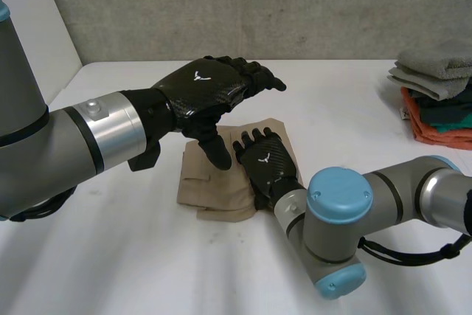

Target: Fold the laundry.

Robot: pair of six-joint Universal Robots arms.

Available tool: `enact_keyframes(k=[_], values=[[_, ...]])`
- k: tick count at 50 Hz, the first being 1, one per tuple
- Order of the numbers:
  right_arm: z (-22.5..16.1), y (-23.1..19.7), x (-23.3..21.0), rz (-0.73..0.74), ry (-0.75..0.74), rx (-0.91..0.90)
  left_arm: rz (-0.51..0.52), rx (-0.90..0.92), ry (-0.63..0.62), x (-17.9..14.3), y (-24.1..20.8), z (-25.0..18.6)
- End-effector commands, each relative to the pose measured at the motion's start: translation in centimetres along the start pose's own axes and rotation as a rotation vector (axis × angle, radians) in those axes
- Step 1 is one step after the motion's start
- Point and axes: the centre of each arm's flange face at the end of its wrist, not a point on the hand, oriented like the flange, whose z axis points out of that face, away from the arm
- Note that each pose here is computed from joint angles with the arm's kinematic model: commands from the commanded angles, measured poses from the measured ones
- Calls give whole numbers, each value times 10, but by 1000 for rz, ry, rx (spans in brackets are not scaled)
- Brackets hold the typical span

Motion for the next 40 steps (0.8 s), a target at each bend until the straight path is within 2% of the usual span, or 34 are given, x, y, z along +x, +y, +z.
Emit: enact_keyframes(k=[1,34,40], values=[[11,2,-1,4,-29,-38,0,0,-1,0,0,0],[33,-8,3,20,-23,14,-1,1,-7,-2,0,-1],[36,-15,7,74,-14,33,-1,1,-7,-2,0,-1]])
